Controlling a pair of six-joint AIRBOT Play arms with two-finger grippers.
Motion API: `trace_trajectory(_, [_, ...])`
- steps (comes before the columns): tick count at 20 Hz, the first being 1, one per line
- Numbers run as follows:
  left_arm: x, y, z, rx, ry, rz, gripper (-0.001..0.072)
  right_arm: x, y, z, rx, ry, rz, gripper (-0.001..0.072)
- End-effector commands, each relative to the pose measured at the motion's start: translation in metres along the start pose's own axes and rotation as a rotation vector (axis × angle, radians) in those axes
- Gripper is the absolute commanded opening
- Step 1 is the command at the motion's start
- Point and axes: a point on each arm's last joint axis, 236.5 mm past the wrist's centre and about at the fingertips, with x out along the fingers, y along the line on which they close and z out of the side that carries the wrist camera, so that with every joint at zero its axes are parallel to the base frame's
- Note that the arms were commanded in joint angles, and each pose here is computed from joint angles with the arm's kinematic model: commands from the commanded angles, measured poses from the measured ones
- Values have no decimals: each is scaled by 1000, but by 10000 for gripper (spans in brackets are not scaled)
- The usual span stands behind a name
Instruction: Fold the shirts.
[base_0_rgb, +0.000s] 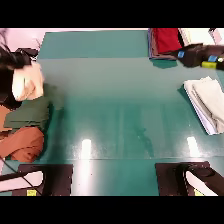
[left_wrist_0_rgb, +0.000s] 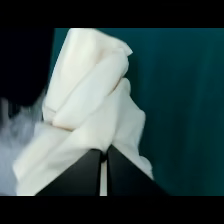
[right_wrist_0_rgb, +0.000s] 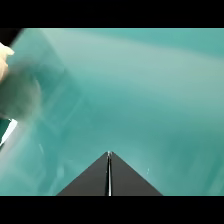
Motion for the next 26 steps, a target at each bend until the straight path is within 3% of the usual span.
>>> trace_trajectory(1, [-150,-39,87,103,-345,-103,19,-28,17,48,-65,-127,-4,21])
trace_trajectory(5, [-253,-143,82,275,-480,-415,19,-57,36,86,-121,-230,2,21])
trace_trajectory(10, [-272,-312,2,577,-356,-777,20,-78,50,106,-157,-293,7,21])
trace_trajectory(13, [-270,-409,-55,675,-267,-965,25,-84,54,111,-168,-307,10,21])
trace_trajectory(14, [-262,-429,-69,686,-237,-989,266,-84,54,111,-168,-307,10,21])
trace_trajectory(15, [-250,-439,-76,678,-205,-989,578,-84,54,110,-168,-302,11,21])
trace_trajectory(18, [-203,-408,-72,619,-89,-889,601,-82,55,106,-169,-284,14,21])
trace_trajectory(22, [-112,-306,-69,370,185,-692,601,-82,55,105,-169,-281,15,21])
trace_trajectory(26, [-54,-282,-141,157,457,-747,602,-82,55,105,-168,-279,15,21])
